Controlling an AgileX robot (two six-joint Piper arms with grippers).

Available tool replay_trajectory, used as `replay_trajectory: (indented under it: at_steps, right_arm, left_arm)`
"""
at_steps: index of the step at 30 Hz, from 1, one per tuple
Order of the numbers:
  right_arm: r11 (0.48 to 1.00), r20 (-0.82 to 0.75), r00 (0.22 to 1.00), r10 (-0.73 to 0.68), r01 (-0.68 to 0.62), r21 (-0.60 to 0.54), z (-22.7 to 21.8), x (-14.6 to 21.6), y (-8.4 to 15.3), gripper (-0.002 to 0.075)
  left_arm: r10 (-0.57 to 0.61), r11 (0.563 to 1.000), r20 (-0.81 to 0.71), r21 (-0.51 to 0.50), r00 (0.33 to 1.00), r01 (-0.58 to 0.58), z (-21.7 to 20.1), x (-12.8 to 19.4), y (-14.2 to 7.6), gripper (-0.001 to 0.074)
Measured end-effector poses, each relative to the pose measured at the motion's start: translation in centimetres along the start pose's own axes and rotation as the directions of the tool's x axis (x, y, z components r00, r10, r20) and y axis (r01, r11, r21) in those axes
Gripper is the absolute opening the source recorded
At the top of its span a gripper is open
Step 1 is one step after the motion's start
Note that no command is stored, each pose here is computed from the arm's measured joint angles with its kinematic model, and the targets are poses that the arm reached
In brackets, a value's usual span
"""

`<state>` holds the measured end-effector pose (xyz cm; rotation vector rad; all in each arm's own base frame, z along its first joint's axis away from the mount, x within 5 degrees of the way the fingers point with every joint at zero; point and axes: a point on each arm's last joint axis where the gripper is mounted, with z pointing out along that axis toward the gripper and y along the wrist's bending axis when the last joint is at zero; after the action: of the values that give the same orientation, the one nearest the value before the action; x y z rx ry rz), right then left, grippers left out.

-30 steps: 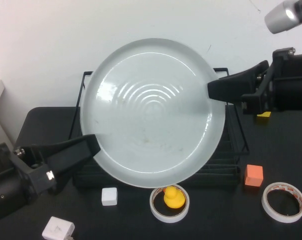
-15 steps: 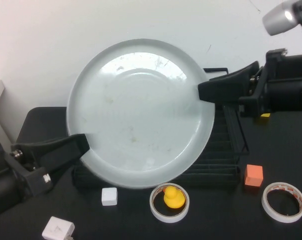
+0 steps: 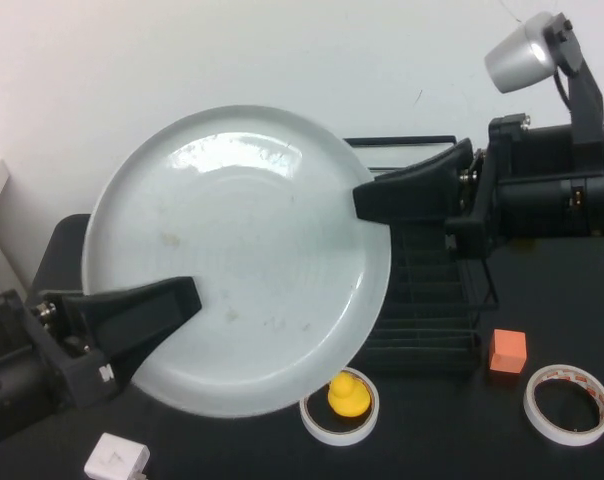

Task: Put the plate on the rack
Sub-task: Hand over the plate

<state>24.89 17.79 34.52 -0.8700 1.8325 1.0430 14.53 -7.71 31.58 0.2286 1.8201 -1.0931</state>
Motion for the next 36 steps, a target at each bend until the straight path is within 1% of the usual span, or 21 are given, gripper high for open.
replay_trajectory:
  at_steps: [2, 4, 7, 10, 12, 13, 15, 19, 20, 22, 24, 25, 27, 29, 30, 31, 33, 34, 36]
  right_arm:
    - [0.999, 0.012, 1.000, -0.023, 0.022, 0.042, 0.0, -0.1, -0.3, 0.0022]
    - [0.996, 0.022, 0.999, -0.039, 0.037, 0.079, 0.0, -0.2, -0.7, 0.0020]
    - [0.993, 0.029, 0.998, -0.054, 0.051, 0.106, 0.0, -0.3, -0.9, 0.0017]
    - [0.993, 0.030, 0.998, -0.063, 0.060, 0.100, 0.0, -0.3, -0.9, 0.0017]
    - [0.993, 0.028, 0.997, -0.077, 0.075, 0.087, 0.0, -0.3, -0.7, 0.0017]
    - [0.993, 0.026, 0.996, -0.086, 0.084, 0.079, 0.0, -0.3, -0.7, 0.0017]
    - [0.994, 0.031, 0.996, -0.087, 0.085, 0.071, 0.0, -0.3, -0.6, 0.0017]
    - [0.994, 0.037, 0.995, -0.098, 0.096, 0.058, 0.0, -0.4, -0.5, 0.0024]
    - [0.994, 0.038, 0.994, -0.102, 0.100, 0.054, 0.0, -0.4, -0.4, 0.0028]
    - [0.994, 0.040, 0.994, -0.106, 0.105, 0.043, 0.0, -0.4, -0.3, 0.0048]
    - [0.994, 0.044, 0.993, -0.112, 0.111, 0.025, 0.0, -0.4, -0.1, 0.0095]
    - [0.994, 0.050, 0.993, -0.107, 0.107, 0.017, 0.0, -0.5, -0.1, 0.0142]
    - [0.996, 0.068, 0.994, -0.090, 0.090, 0.000, 0.0, -0.6, 0.1, 0.0259]
    - [0.997, 0.098, 0.993, -0.064, 0.068, -0.035, 0.0, -0.9, 0.4, 0.0401]
    - [0.996, 0.112, 0.992, -0.060, 0.067, -0.062, 0.0, -1.0, 0.7, 0.0457]
    - [0.993, 0.135, 0.989, -0.056, 0.069, -0.092, -0.1, -1.2, 0.9, 0.0496]
    - [0.986, 0.182, 0.982, -0.049, 0.076, -0.145, -0.2, -1.6, 1.5, 0.0533]
    - [0.983, 0.200, 0.979, -0.048, 0.082, -0.167, -0.3, -1.7, 1.7, 0.0542]
    - [0.979, 0.226, 0.972, -0.067, 0.108, -0.175, -0.8, -2.1, 2.3, 0.0551]
  left_arm:
    - [0.008, 1.000, 0.002, -0.004, 1.000, -0.008, 0.0, 0.0, 0.0, 0.0217]
    - [0.020, 1.000, 0.003, -0.016, 1.000, -0.020, 0.0, 0.0, 0.1, 0.0222]
    - [0.038, 0.998, 0.001, -0.048, 0.999, -0.038, 0.0, 0.0, 0.4, 0.0274]
    - [0.043, 0.996, 0.009, -0.074, 0.999, -0.042, 0.0, -0.1, 0.7, 0.0333]
    - [0.045, 0.995, 0.016, -0.090, 0.999, -0.043, 0.0, -0.2, 0.8, 0.0340]
    - [0.045, 0.994, 0.019, -0.098, 0.999, -0.043, 0.0, -0.2, 0.9, 0.0332]
    - [0.049, 0.993, 0.025, -0.111, 0.999, -0.045, -0.1, -0.3, 1.0, 0.0286]
    - [0.092, 0.988, 0.028, -0.131, 0.995, -0.088, -0.1, -0.4, 1.2, 0.0099]
    - [0.104, 0.986, 0.031, -0.136, 0.994, -0.099, -0.1, -0.4, 1.2, 0.0074]
    - [0.127, 0.982, 0.032, -0.143, 0.991, -0.122, -0.1, -0.5, 1.3, 0.0073]
    - [0.174, 0.974, 0.032, -0.156, 0.984, -0.167, -0.1, -0.5, 1.3, 0.0073]
    - [0.216, 0.964, 0.028, -0.164, 0.976, -0.209, -0.1, -0.6, 1.4, 0.0073]
    - [0.308, 0.937, 0.018, -0.177, 0.951, -0.300, -0.1, -0.6, 1.5, 0.0073]
    - [0.378, 0.913, 0.025, -0.178, 0.925, -0.368, -0.1, -0.8, 1.4, 0.0073]
    - [0.404, 0.902, 0.030, -0.179, 0.914, -0.393, -0.1, -0.9, 1.4, 0.0073]
    - [0.442, 0.885, 0.032, -0.182, 0.897, -0.429, -0.2, -1.0, 1.4, 0.0073]
    - [0.535, 0.832, 0.022, -0.185, 0.844, -0.523, -0.2, -1.1, 1.3, 0.0073]
    - [0.596, 0.791, 0.015, -0.187, 0.803, -0.583, -0.2, -1.3, 1.2, 0.0073]
    - [0.705, 0.695, 0.001, -0.199, 0.709, -0.691, -0.2, -1.9, 0.9, 0.0073]
